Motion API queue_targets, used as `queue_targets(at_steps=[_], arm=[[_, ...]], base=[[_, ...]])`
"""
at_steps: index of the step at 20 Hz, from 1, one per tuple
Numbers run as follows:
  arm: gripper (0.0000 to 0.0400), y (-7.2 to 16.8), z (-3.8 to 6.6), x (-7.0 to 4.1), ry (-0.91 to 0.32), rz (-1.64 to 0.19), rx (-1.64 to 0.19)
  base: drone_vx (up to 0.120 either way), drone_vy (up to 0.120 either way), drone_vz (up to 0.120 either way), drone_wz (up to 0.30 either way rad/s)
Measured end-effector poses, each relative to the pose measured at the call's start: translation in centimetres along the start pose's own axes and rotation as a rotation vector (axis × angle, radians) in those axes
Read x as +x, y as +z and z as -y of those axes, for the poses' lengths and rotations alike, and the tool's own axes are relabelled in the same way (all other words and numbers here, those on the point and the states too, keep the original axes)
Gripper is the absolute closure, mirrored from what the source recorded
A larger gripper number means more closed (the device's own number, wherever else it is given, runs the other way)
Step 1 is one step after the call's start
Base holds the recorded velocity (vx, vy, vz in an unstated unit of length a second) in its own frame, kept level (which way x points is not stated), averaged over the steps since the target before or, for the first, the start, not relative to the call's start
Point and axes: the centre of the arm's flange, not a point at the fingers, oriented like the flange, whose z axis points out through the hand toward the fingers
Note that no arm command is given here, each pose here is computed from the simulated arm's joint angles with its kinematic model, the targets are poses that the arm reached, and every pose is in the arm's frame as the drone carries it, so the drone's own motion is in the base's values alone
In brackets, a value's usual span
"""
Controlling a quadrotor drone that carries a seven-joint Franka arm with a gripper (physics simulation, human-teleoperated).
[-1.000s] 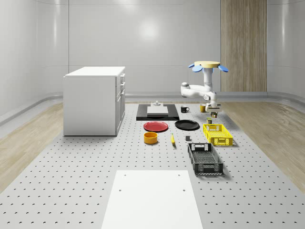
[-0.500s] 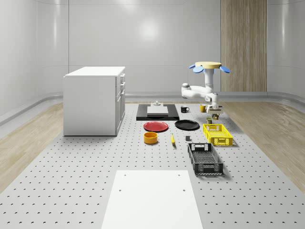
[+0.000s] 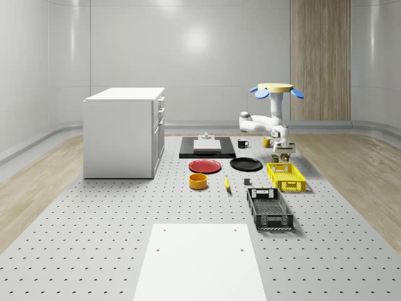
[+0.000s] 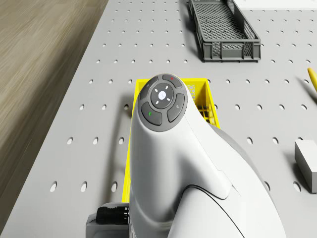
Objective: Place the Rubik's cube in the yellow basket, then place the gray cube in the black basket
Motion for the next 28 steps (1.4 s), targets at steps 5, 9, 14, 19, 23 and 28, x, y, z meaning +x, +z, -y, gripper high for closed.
queue_targets(at_steps=[5, 9, 14, 19, 23, 28], arm=[[0.0075, 0.0, 0.0, 0.0, 0.0, 0.0, 0.0], [0.0075, 0.0, 0.0, 0.0, 0.0, 0.0, 0.0], [0.0075, 0.0, 0.0, 0.0, 0.0, 0.0, 0.0], [0.0075, 0.2, 0.0, 0.0, 0.0, 0.0, 0.0], [0.0075, 1.4, 0.0, 0.0, 0.0, 0.0, 0.0], [0.0075, 3.6, 0.0, 0.0, 0.0, 0.0, 0.0]], base=[[0.12, 0.0, 0.0, 0.0], [0.12, -0.08, 0.0, 0.0], [0.12, -0.112, 0.0, 0.0], [0.04, 0.0, 0.0, 0.0], [0.0, 0.0, 0.0, 0.0], [0.0, 0.0, 0.0, 0.0]])
